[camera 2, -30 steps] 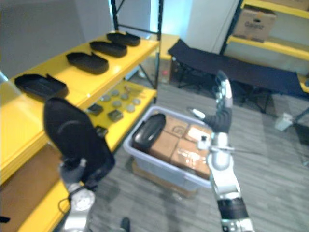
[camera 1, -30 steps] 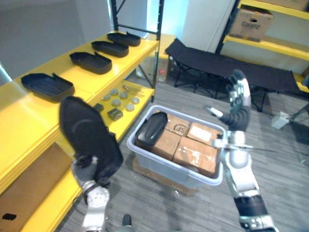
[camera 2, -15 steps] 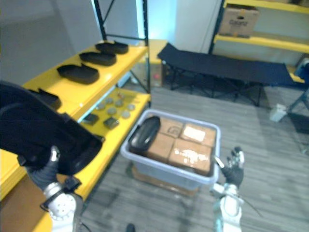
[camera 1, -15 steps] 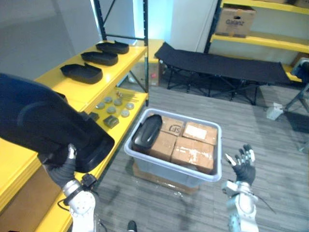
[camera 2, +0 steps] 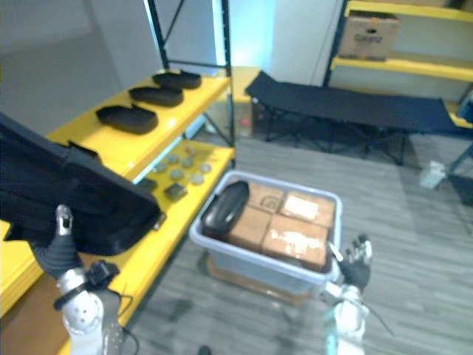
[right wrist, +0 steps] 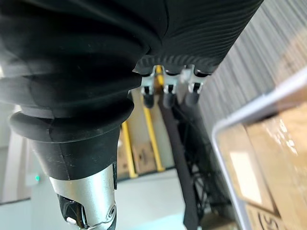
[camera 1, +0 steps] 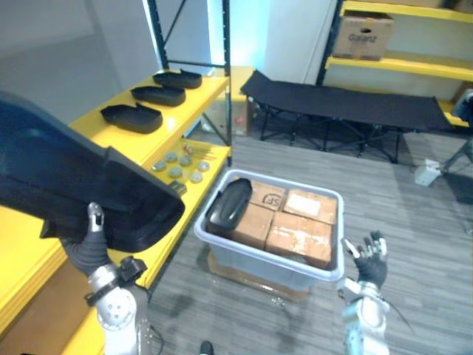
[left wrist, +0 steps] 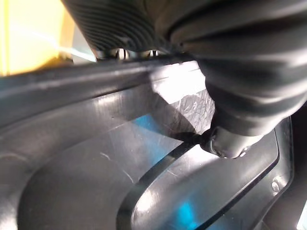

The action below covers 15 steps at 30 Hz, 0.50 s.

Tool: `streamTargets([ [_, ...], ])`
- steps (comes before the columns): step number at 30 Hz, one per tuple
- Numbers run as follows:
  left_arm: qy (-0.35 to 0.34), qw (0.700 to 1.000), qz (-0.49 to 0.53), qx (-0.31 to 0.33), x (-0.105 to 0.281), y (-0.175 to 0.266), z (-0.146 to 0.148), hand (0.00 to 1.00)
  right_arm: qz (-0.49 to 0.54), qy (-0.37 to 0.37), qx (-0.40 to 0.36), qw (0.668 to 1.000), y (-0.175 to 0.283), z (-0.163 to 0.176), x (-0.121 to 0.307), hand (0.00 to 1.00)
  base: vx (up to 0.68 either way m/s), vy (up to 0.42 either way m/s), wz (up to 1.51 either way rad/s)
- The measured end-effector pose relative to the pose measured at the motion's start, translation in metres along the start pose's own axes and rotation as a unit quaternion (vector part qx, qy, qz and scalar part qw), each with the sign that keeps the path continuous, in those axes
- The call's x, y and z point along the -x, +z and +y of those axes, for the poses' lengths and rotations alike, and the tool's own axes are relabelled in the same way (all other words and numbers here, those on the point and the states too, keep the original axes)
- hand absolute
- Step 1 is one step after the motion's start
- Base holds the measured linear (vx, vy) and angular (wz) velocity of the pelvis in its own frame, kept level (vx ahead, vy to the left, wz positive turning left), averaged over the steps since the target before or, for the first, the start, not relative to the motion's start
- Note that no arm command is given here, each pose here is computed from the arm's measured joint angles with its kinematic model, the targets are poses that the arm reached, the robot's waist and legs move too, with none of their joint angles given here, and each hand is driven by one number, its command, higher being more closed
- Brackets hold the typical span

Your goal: Walk over and take plastic housings, then place them on the shelf

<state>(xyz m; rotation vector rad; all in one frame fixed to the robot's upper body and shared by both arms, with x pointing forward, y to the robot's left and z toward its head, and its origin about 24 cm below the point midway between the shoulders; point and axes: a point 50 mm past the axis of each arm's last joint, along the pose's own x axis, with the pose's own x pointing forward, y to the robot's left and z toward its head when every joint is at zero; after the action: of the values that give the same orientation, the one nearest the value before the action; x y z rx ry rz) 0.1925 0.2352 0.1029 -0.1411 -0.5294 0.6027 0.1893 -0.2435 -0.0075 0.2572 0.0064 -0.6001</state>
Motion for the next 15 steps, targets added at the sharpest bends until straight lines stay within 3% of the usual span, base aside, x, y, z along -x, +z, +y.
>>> streamTargets([
  [7, -0.047, 0.998, -0.031, 0.030, -0.016, 0.001, -0.026, 1.00, -0.042, -0.006, -0.006, 0.999, 0.023, -0.002, -0.013, 0.00, -0.03, 0.012, -0.02],
  [15, -0.049, 0.997, -0.058, 0.024, -0.022, 0.006, -0.024, 1.00, -0.042, -0.008, -0.011, 0.999, 0.023, 0.003, -0.013, 0.00, 0.03, 0.007, 0.00],
])
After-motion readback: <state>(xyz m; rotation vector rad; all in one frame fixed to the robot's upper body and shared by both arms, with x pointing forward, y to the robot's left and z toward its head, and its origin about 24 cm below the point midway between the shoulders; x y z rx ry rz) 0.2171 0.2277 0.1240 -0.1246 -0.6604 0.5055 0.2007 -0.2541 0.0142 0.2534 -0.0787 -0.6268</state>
